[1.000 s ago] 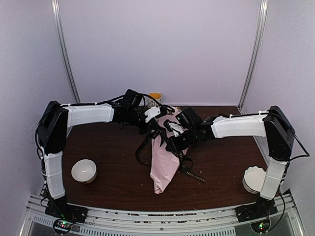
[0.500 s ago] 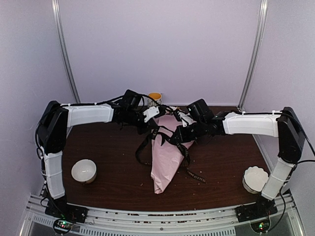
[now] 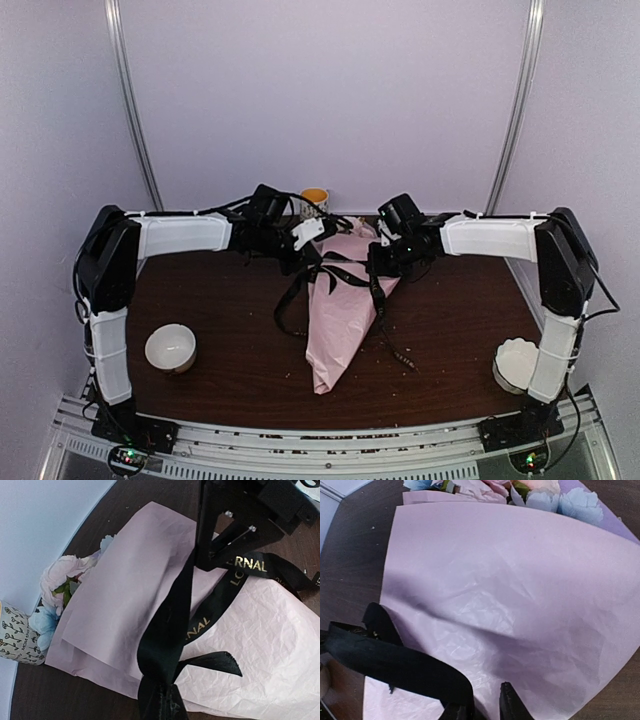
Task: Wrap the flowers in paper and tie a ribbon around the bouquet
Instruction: Cross the ribbon over the folded bouquet.
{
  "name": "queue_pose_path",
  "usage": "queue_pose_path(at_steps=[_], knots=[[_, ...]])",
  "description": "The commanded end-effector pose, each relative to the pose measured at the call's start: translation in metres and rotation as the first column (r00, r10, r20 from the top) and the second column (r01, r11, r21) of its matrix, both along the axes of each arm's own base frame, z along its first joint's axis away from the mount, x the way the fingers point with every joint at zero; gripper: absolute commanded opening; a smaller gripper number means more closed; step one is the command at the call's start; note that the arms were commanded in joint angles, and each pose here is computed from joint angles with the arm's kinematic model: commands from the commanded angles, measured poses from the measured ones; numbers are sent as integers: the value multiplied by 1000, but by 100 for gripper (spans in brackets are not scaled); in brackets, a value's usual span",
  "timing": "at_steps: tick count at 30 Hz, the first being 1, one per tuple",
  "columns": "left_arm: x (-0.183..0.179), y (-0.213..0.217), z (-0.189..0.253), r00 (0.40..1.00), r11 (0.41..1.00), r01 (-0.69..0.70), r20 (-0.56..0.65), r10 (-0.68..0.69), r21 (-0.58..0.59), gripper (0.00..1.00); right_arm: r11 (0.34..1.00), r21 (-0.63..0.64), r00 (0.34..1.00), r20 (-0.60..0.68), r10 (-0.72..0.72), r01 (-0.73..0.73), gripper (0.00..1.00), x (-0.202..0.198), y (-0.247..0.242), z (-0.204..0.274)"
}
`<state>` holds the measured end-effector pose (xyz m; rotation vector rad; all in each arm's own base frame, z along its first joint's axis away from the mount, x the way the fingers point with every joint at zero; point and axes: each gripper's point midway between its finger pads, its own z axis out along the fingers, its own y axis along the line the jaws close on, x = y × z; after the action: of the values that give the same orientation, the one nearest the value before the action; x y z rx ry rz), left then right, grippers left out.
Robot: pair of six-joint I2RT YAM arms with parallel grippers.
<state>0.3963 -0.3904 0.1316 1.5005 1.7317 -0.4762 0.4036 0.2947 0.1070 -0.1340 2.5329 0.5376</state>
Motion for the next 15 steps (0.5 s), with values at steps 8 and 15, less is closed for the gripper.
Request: queue_pose_path(at_steps=[8, 15], knots=[[2, -15, -14, 999, 1000, 0, -33, 0, -21, 0, 979, -202, 998, 64, -9, 22, 33, 10, -27, 19], [8, -15, -18, 999, 1000, -18, -36, 17, -5, 0, 983, -72, 977, 122, 176, -168, 42, -6, 2, 56]])
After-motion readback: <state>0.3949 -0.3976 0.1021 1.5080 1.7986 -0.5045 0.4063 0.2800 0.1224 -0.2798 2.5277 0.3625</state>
